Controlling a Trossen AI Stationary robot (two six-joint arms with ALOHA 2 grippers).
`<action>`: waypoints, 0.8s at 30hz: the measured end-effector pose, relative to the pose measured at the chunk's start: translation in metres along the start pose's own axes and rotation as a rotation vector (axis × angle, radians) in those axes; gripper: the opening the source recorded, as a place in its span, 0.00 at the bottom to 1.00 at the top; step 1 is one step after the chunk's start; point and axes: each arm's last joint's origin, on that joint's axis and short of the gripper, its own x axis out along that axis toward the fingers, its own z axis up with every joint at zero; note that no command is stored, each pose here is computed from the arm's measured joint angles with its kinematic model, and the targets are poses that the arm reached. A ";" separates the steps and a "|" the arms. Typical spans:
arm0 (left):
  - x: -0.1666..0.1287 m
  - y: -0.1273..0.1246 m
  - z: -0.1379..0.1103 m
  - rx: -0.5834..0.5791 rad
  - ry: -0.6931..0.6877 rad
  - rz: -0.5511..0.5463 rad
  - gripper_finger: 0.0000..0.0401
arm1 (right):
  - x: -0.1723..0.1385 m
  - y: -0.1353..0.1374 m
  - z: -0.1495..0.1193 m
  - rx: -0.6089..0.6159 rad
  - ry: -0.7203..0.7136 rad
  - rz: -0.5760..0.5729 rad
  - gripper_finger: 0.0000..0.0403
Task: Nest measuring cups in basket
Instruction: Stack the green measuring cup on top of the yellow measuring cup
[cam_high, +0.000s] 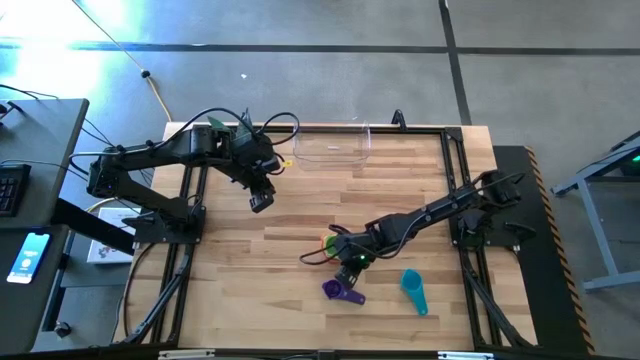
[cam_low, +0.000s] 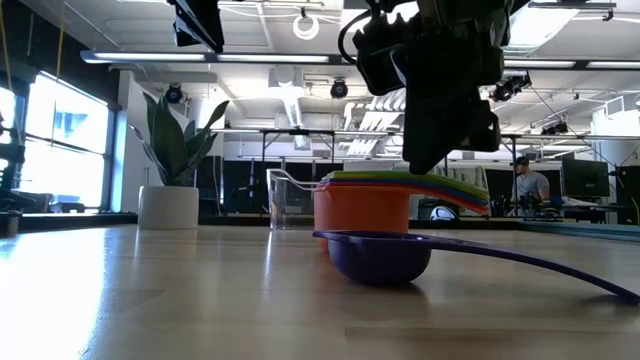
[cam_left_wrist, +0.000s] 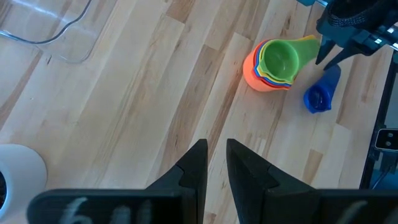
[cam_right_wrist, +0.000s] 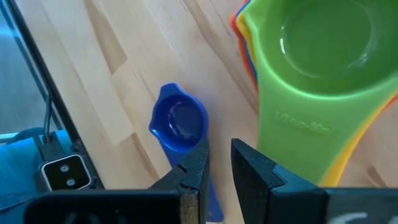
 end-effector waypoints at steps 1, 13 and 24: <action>0.000 0.000 0.000 0.000 0.000 0.000 0.12 | 0.000 0.000 0.000 0.001 0.000 -0.005 0.14; 0.000 0.000 0.000 0.000 0.000 0.000 0.12 | 0.000 -0.004 -0.002 0.008 -0.001 -0.054 0.14; 0.000 0.000 0.000 -0.001 0.000 0.000 0.12 | -0.012 -0.003 0.000 0.006 -0.020 -0.041 0.14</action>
